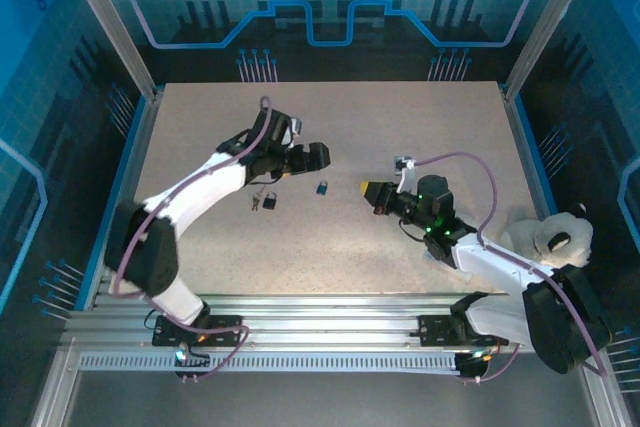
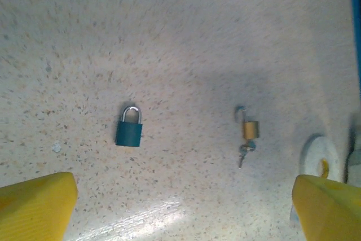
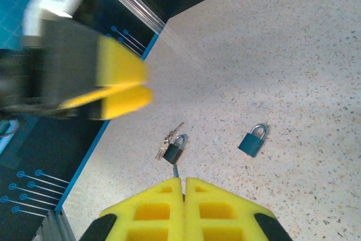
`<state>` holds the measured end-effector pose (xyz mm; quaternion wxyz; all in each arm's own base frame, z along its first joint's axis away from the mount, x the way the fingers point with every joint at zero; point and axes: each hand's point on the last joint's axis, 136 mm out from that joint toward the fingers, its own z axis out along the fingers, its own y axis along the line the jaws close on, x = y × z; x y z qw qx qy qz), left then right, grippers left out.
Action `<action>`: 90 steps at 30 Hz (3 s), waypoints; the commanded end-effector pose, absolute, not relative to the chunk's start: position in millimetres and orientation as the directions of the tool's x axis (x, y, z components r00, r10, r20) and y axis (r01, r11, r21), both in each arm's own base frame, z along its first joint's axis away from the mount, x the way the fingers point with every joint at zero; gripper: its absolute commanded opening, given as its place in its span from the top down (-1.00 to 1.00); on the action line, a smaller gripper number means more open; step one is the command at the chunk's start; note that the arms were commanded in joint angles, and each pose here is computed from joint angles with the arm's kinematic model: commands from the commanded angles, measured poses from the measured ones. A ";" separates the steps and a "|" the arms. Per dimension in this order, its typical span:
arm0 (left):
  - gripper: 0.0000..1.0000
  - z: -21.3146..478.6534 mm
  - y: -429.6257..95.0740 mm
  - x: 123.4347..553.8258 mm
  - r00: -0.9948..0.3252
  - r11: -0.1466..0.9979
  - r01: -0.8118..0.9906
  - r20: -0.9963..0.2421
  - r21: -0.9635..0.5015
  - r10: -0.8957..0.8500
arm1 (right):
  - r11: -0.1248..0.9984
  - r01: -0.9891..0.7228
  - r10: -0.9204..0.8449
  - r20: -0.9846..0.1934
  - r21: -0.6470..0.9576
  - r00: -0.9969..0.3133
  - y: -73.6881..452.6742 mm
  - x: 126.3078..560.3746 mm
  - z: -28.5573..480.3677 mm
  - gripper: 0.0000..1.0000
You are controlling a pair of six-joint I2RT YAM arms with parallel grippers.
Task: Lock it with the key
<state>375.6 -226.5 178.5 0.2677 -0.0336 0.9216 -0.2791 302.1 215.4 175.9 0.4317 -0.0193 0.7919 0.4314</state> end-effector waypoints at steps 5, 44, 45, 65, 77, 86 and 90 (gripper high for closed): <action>-0.99 222.8 -167.7 337.5 -0.623 0.888 0.044 -0.707 -0.459 -0.335 | 0.721 -0.399 0.281 -0.766 0.566 -0.579 233.0 310.0 165.6 1.00; -0.99 192.5 -89.5 286.6 -0.339 0.879 -0.060 -0.819 -0.472 -0.463 | 0.815 -0.037 0.370 -0.567 0.579 -0.736 284.8 388.7 43.6 1.00; -0.99 192.2 -89.3 286.7 -0.339 0.880 -0.060 -0.819 -0.472 -0.463 | 0.816 -0.028 0.375 -0.564 0.578 -0.736 283.0 389.4 41.2 1.00; -0.99 189.5 -91.6 288.3 -0.350 0.882 -0.057 -0.818 -0.467 -0.456 | 0.808 0.000 0.397 -0.546 0.589 -0.737 282.5 399.1 34.3 0.97; -0.99 189.4 -93.3 289.0 -0.357 0.883 -0.053 -0.817 -0.466 -0.453 | 0.806 0.008 0.405 -0.542 0.592 -0.736 281.0 397.7 34.3 0.86; -0.99 188.6 -93.1 288.9 -0.358 0.884 -0.055 -0.817 -0.465 -0.452 | 0.804 0.009 0.407 -0.539 0.594 -0.737 281.1 398.2 34.8 0.77; -0.99 189.6 -93.2 288.9 -0.357 0.883 -0.054 -0.817 -0.466 -0.453 | 0.803 0.009 0.407 -0.538 0.596 -0.738 281.3 397.9 35.2 0.76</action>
